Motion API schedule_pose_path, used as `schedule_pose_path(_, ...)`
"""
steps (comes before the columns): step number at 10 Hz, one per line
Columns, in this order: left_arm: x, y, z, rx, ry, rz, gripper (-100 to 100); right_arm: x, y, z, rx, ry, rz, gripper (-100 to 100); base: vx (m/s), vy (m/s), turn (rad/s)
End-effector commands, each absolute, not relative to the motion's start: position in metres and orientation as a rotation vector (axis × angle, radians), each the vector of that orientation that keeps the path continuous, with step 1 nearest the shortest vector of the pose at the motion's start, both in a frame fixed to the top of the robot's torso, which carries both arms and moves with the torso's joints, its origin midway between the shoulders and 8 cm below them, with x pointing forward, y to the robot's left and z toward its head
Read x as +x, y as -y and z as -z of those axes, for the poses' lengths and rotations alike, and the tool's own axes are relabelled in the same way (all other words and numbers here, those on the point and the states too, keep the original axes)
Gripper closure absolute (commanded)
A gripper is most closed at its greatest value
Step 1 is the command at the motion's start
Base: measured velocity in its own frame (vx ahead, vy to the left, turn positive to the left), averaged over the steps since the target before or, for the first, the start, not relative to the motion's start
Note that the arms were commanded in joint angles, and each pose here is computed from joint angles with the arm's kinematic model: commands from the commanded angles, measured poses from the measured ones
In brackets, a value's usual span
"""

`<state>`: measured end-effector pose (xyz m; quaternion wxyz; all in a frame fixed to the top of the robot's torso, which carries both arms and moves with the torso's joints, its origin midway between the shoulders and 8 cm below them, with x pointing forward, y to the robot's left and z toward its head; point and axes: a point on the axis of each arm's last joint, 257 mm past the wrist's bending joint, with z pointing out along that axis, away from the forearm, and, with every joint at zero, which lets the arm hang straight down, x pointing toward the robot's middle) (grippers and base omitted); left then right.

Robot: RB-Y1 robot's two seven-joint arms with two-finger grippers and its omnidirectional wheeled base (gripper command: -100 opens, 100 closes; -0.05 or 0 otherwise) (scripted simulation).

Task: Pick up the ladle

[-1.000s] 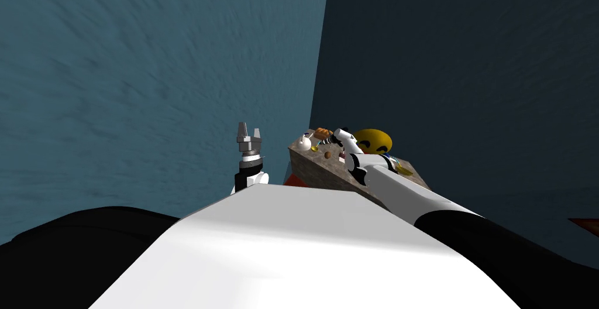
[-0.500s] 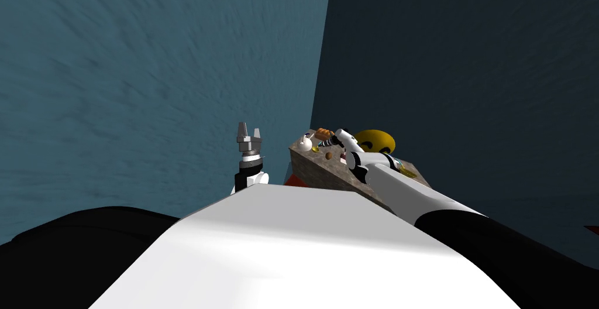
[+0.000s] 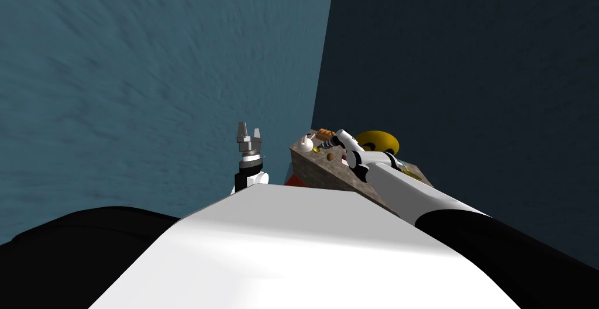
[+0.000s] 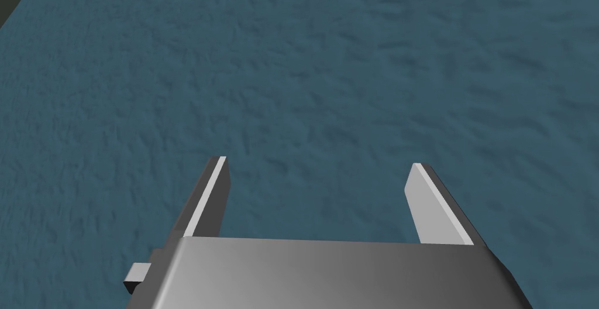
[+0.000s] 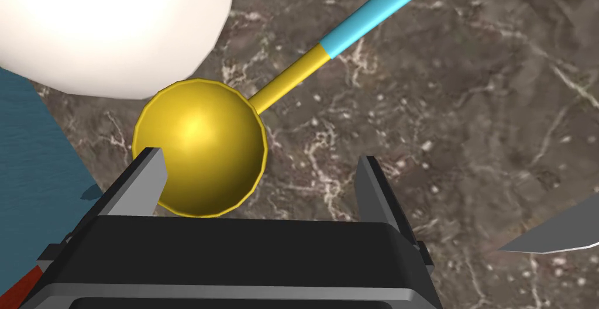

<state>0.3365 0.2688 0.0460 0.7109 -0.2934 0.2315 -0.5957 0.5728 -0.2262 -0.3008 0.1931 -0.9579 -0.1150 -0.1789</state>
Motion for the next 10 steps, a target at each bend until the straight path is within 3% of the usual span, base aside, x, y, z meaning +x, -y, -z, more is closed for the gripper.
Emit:
schedule_pose_path(1, 0.337, -0.269, -0.046, -0.651, -0.514, 1.321, 0, 0.570, 0.226, 0.302, -2.679, 0.310, 0.481, -100, 0.009, 0.005, 0.010)
schedule_pose_path(3, 0.337, -0.269, -0.046, -0.651, -0.514, 1.321, 0, 0.569, 0.226, 0.302, -2.679, 0.310, 0.479, -100, 0.000, 0.000, 0.000)
schedule_pose_path(4, 0.337, -0.269, -0.046, -0.651, -0.514, 1.321, 0, 0.570, 0.226, 0.302, -2.680, 0.310, 0.480, 0, 0.000, 0.000, 0.000)
schedule_pose_path(5, 0.337, -0.269, -0.046, -0.651, -0.514, 1.321, 0, 0.564, 0.243, 0.311, -2.682, 0.298, 0.483, -100, 0.033, 0.062, 0.073)
schedule_pose_path(10, 0.337, -0.269, -0.046, -0.651, -0.514, 1.321, 0, 0.559, 0.256, 0.317, -2.684, 0.289, 0.485, -100, 0.022, 0.050, 0.018)
